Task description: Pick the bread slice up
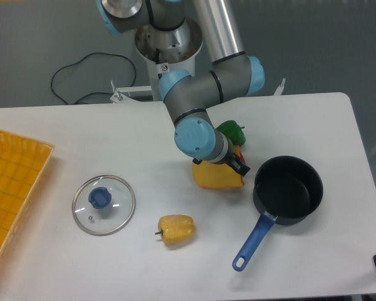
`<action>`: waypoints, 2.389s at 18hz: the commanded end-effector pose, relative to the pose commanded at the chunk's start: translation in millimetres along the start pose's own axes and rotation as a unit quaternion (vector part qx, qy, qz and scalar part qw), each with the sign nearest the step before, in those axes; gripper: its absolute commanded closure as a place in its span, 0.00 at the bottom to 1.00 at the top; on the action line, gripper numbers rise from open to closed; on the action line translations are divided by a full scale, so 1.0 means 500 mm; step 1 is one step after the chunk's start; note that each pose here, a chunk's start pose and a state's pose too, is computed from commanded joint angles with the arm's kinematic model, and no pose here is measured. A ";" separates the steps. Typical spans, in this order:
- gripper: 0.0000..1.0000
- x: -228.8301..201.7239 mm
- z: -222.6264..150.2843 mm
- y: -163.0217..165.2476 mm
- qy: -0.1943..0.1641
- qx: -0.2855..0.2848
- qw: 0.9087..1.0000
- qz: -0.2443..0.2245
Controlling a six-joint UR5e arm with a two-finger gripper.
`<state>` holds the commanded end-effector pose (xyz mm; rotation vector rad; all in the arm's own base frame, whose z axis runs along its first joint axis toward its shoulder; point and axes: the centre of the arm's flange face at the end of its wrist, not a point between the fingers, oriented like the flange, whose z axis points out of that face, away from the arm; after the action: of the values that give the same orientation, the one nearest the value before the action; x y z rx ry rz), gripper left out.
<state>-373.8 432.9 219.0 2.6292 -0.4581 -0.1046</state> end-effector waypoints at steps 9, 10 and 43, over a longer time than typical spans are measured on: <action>0.00 0.000 0.002 -0.002 -0.002 -0.002 1.000 0.000; 0.00 0.000 0.004 -0.003 -0.001 -0.002 1.000 0.001; 0.00 -0.031 -0.028 -0.028 0.002 0.006 0.999 -0.040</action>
<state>-382.0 455.7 225.0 2.6589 -0.3544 -0.1233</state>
